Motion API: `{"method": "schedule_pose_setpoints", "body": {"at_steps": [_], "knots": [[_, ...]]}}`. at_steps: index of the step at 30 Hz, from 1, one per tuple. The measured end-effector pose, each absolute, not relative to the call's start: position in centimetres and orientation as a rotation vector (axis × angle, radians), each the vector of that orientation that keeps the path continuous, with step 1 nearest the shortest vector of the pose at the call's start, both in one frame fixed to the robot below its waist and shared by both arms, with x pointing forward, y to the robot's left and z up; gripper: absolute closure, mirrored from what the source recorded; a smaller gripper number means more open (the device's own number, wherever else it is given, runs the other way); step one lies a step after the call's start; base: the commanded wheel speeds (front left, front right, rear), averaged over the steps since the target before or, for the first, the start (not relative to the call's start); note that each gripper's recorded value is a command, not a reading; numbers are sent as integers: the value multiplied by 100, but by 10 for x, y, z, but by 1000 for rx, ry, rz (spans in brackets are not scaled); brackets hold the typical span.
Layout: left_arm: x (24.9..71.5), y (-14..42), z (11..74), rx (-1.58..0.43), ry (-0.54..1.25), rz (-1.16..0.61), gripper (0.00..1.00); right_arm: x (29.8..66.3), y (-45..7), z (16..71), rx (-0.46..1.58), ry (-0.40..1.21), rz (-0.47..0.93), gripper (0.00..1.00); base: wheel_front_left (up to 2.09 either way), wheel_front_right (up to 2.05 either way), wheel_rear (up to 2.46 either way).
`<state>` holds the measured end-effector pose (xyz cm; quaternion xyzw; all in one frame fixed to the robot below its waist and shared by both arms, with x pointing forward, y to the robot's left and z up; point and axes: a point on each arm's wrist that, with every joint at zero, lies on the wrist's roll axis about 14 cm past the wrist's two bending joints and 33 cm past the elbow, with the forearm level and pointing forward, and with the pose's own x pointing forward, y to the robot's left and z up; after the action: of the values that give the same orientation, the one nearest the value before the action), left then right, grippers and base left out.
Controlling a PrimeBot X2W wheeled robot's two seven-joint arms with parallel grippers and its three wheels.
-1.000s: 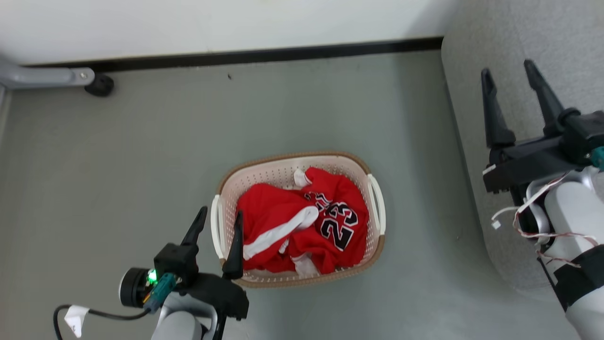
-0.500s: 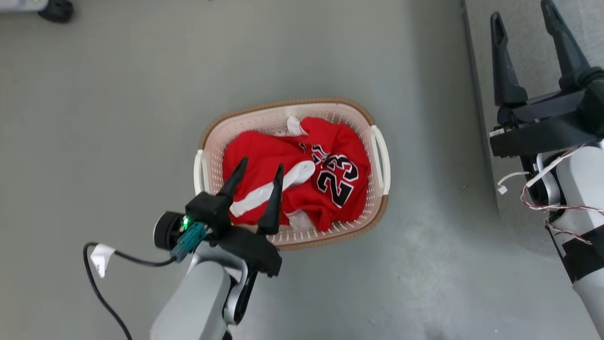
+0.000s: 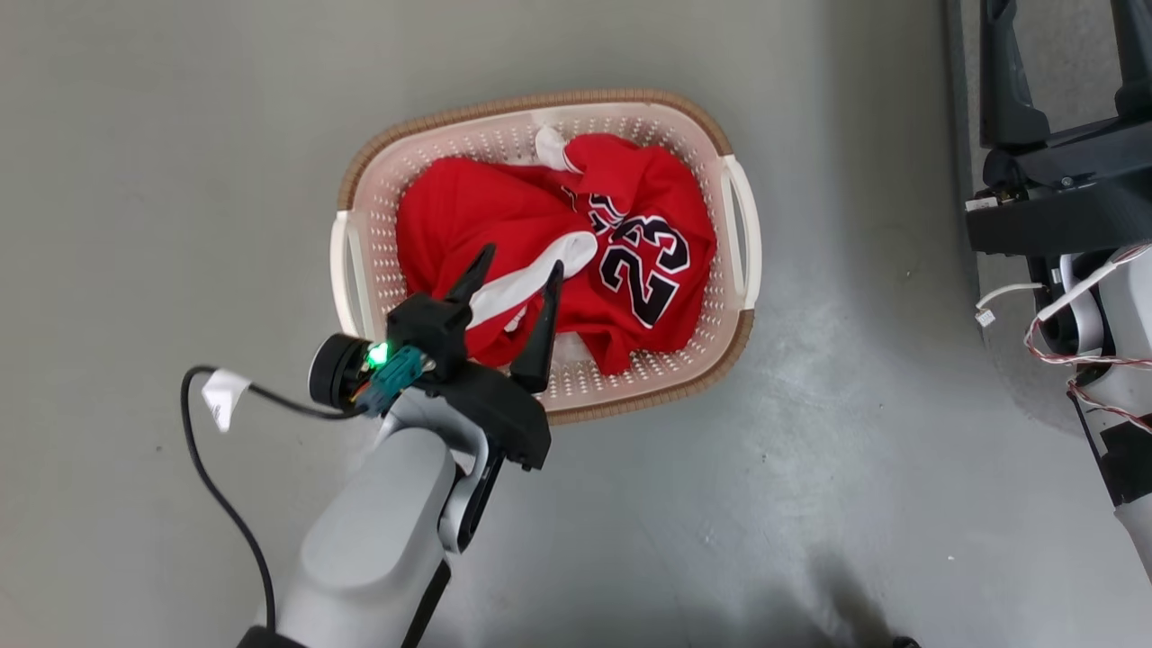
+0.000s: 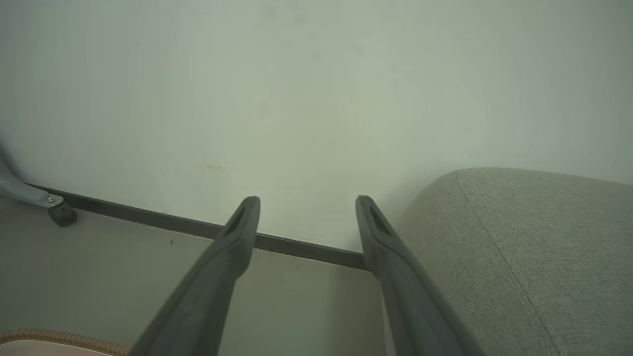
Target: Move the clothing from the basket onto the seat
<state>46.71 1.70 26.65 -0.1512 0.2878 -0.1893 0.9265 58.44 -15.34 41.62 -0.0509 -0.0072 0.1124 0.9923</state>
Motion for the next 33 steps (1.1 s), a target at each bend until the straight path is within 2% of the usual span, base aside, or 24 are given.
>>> {"method": "schedule_pose_setpoints", "body": {"at_steps": [11,23,33], "knots": [[480,-8,235,-166,701,-500,0,582,-154,381,-108,52,226,0,0,0,0],[457,-6,188,157,906,-632,0,584,-150,377,-91,51,232,0,0,0,0],[445,2,161,304,1011,-676,0,582,-147,365,-77,66,229,0,0,0,0]]}}
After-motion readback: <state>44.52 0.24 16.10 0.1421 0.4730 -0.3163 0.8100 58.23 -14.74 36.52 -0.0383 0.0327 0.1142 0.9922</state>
